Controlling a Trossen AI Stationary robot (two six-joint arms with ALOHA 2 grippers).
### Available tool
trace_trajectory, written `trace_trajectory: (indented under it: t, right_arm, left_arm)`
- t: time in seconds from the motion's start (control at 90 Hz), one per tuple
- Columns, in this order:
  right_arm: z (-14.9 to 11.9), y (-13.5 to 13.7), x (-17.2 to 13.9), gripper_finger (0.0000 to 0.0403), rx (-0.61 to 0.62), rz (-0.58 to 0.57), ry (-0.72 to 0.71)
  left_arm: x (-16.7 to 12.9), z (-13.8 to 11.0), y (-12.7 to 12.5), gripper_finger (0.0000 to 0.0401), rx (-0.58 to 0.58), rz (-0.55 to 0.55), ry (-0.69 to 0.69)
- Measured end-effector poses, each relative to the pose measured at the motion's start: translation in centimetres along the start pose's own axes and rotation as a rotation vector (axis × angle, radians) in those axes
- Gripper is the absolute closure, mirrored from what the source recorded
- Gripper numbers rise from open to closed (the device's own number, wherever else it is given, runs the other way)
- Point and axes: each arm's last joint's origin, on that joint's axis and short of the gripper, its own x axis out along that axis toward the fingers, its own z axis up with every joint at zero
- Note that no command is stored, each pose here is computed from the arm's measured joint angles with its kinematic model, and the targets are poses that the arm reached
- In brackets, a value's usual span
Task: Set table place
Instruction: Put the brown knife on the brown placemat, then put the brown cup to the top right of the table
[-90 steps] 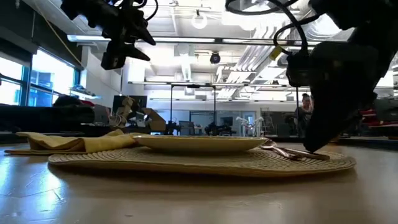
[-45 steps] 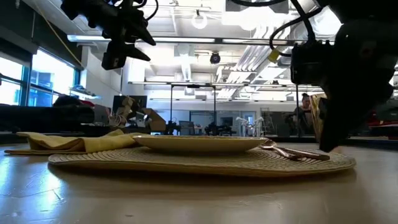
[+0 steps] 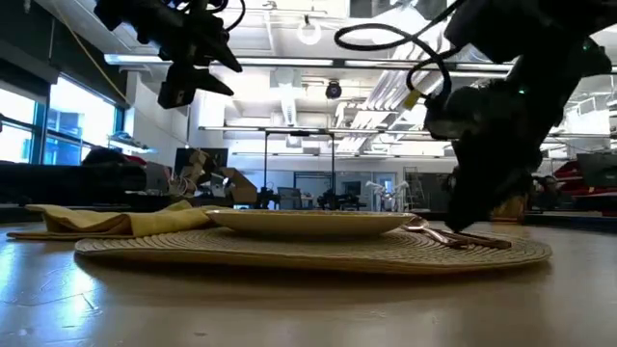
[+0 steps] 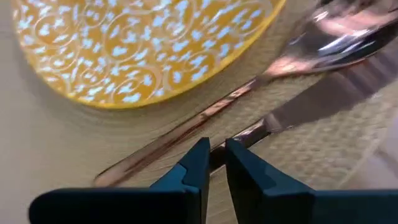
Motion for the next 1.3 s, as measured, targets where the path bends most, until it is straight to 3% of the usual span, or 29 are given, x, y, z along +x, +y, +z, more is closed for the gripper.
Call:
trace_trajectory:
  t: [0.367,0.622,0.767,1.011,1.156,1.3]
  right_arm:
    - [-1.3,1.3,-0.4,0.0368,-0.052,0.057,0.006]
    - [1.9,1.1,-3.0,0.0368,-0.034,0.076,-0.074]
    - [4.4,0.0,-5.8,0.0368,-0.02,-0.006,-0.106]
    - [11.4,-4.7,-15.4,0.036,0.136,-0.266,-0.173]
    - [15.1,-9.2,-21.6,0.0314,0.198,-0.431,-0.178]
    - [17.0,-14.9,-24.4,0.0262,0.288,-0.542,-0.118]
  left_arm:
    - [0.0,0.0,0.0,0.0254,0.001,0.0,-0.002]
    - [0.0,-0.1,0.1,0.0254,-0.002,0.009,0.009]
    - [-0.1,-1.1,1.0,0.0254,-0.008,0.109,0.11]
    - [-0.5,-2.5,2.3,0.0254,-0.016,0.306,0.205]
    - [-0.5,-2.3,2.3,0.0254,0.026,0.351,0.152]
    - [-0.4,-1.9,2.1,0.0254,0.043,0.333,0.109]
